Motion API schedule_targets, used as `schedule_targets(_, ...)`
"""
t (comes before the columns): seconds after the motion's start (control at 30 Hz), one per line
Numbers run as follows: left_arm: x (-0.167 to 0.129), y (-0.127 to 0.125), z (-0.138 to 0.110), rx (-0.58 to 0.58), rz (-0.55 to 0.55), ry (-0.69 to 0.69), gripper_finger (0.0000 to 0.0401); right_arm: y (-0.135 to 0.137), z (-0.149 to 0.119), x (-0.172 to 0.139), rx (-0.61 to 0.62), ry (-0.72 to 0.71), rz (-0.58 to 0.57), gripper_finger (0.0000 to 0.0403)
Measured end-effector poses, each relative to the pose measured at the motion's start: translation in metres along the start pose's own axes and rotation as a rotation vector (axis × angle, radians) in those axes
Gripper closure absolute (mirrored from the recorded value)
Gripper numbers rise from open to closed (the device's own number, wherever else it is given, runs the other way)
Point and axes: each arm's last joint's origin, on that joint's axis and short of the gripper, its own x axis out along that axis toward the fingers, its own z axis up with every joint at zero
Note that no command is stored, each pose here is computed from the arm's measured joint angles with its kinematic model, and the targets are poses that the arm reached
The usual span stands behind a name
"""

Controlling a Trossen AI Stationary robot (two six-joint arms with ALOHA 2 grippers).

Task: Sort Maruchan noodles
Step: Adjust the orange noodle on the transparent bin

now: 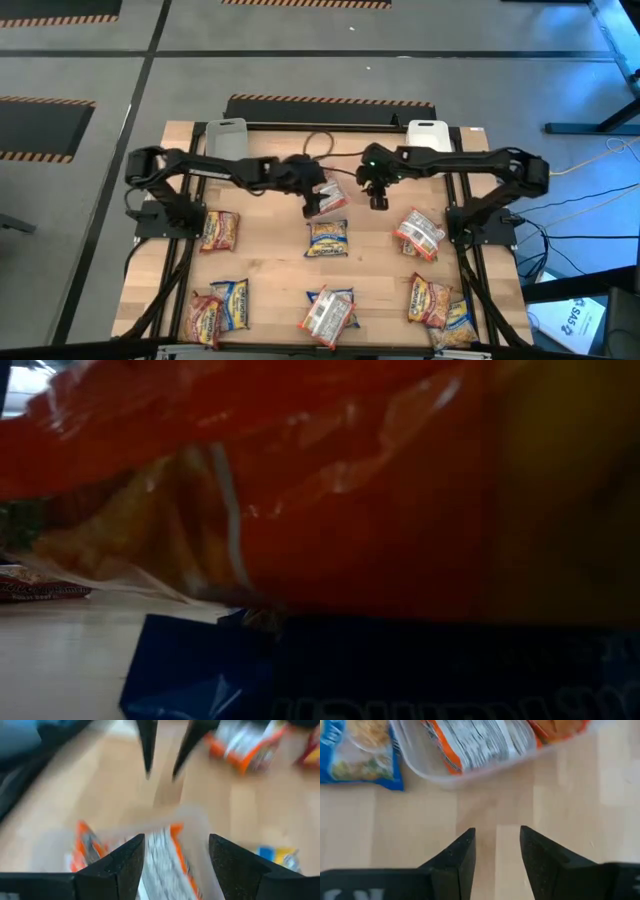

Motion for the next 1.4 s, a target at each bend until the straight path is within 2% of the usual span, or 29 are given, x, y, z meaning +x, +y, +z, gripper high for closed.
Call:
schedule_targets(0.17,0.026,-0.004,-0.006,-0.027,-0.087,0.096,0.0203,0.003,-0.016,-0.005,0.011,0.011,-0.097,0.0262)
schedule_targets(0.27,0.04,0.001,-0.016,-0.035,-0.022,0.16,0.0208,0.004,-0.019,-0.008,0.014,-0.016,-0.126,0.0262)
schedule_targets(0.57,0.052,0.029,-0.031,-0.071,0.095,0.273,0.0213,0.005,-0.023,-0.007,0.018,-0.032,-0.131,0.0262)
schedule_targets(0.87,0.054,0.031,-0.036,-0.063,0.074,0.295,0.0213,0.005,-0.02,-0.007,0.018,-0.072,-0.116,0.0262)
schedule_targets(1.1,0.07,0.03,-0.048,-0.055,0.057,0.333,0.0215,0.005,-0.018,-0.007,0.015,-0.1,-0.097,0.0262)
schedule_targets(1.23,0.071,0.028,-0.048,-0.042,0.057,0.332,0.024,0.005,-0.017,-0.007,0.015,-0.101,-0.098,0.0262)
schedule_targets(1.4,0.072,0.027,-0.048,-0.017,0.059,0.33,0.0315,0.005,-0.017,-0.007,0.015,-0.104,-0.099,0.0262)
